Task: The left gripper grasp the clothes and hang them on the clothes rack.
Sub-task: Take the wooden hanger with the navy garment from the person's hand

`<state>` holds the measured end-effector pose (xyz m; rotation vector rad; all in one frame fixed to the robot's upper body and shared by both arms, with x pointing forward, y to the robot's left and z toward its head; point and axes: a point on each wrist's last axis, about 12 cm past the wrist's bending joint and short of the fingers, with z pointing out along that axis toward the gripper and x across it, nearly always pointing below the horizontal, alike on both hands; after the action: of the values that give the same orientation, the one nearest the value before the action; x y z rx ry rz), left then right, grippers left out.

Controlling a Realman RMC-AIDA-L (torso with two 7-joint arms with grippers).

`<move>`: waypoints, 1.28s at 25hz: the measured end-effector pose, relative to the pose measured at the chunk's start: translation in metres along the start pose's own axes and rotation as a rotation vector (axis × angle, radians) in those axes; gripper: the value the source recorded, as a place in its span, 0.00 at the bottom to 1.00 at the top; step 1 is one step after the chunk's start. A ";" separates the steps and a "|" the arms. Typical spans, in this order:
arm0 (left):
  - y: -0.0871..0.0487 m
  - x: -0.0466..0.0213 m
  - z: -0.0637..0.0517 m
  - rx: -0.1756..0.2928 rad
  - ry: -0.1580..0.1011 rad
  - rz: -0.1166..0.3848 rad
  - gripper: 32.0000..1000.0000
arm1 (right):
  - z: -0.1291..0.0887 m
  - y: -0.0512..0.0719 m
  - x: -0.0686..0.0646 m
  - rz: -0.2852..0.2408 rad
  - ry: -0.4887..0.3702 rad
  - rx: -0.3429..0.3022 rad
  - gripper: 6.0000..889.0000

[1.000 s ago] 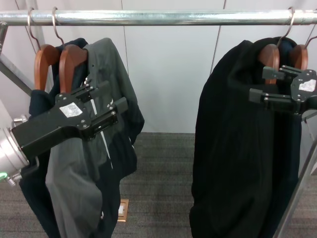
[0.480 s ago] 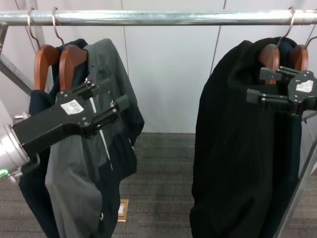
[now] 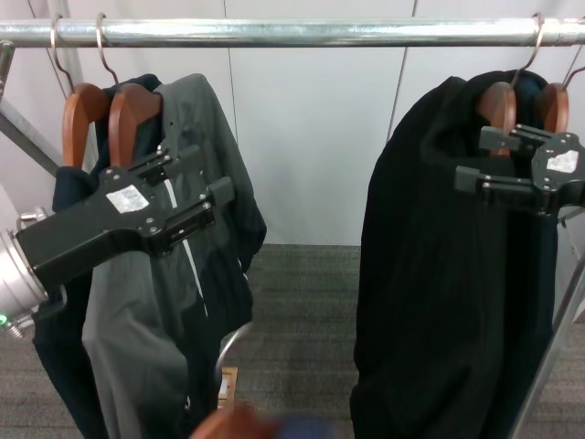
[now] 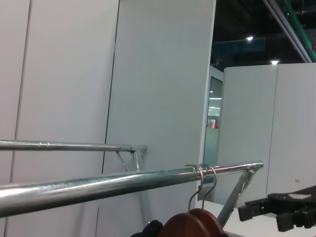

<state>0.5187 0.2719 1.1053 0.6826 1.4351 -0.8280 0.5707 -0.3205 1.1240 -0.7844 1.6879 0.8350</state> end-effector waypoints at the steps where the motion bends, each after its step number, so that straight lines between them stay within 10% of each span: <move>1: -0.001 -0.0008 -0.001 0.005 0.007 0.003 0.62 | 0.000 0.000 0.001 0.001 0.000 0.001 0.95; 17: -0.019 -0.0065 -0.029 0.076 0.384 -0.022 0.62 | -0.003 -0.001 0.004 0.011 0.008 0.022 0.95; 23: -0.032 0.0011 -0.029 0.124 0.445 -0.059 0.62 | -0.004 -0.002 0.008 0.024 0.012 0.041 0.95; 32: -0.040 0.0217 0.014 0.105 0.526 -0.003 0.61 | -0.002 -0.003 0.009 0.031 0.012 0.041 0.95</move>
<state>0.4929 0.2367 1.0874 1.0305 1.8688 -0.7600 0.5696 -0.3245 1.1155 -0.7384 1.7263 0.8164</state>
